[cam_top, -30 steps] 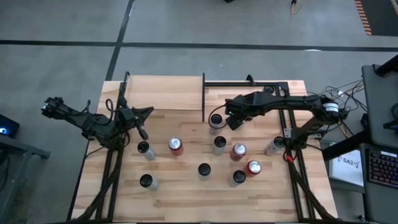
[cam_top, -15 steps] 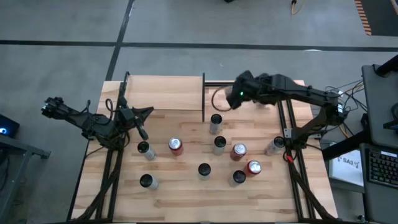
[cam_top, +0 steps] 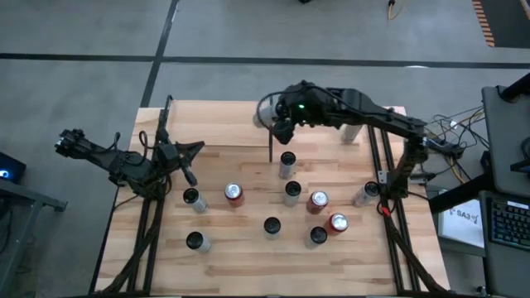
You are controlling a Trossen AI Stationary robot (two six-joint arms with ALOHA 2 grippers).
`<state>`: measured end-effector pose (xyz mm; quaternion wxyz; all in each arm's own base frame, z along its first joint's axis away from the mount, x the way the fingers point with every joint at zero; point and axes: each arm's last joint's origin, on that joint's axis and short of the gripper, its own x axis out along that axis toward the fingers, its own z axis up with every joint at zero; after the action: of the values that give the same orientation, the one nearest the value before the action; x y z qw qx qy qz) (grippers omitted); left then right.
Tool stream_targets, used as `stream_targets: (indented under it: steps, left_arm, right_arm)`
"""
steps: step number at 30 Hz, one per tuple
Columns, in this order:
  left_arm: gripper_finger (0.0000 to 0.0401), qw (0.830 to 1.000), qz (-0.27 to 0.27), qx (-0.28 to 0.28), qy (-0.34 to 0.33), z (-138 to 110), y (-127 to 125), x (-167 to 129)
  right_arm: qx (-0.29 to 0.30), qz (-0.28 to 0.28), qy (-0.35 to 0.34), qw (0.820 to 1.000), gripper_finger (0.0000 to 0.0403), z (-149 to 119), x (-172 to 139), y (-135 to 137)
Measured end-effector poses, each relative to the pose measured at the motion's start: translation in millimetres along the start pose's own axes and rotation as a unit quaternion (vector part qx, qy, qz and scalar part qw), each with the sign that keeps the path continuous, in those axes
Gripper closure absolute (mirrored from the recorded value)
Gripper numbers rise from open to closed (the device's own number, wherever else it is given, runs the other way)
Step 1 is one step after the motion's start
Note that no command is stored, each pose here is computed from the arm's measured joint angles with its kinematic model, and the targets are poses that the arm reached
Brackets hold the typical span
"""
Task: Place canned beverage on shelf
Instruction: Put the top right white yellow soda can on the shelf
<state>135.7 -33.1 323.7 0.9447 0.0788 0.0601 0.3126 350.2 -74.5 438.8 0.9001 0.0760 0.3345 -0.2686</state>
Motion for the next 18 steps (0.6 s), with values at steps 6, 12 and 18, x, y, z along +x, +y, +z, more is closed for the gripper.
stream_targets:
  steps: [6, 12, 18]
  left_arm:
    - [0.0401, 1.000, 0.000, -0.001, 0.000, 0, 0, 0]
    - [0.0401, 1.000, 0.000, -0.001, 0.000, 0, 0, 0]
    - [0.0401, 1.000, 0.000, -0.002, 0.000, 0, 0, 0]
  right_arm:
    - [-0.038, 0.005, 0.037, 0.999, 0.0160, 9, 15, 8]
    - [-0.054, 0.004, 0.051, 0.997, 0.0160, 7, 30, 11]
    - [-0.061, 0.004, 0.047, 0.997, 0.0160, 9, 30, 9]
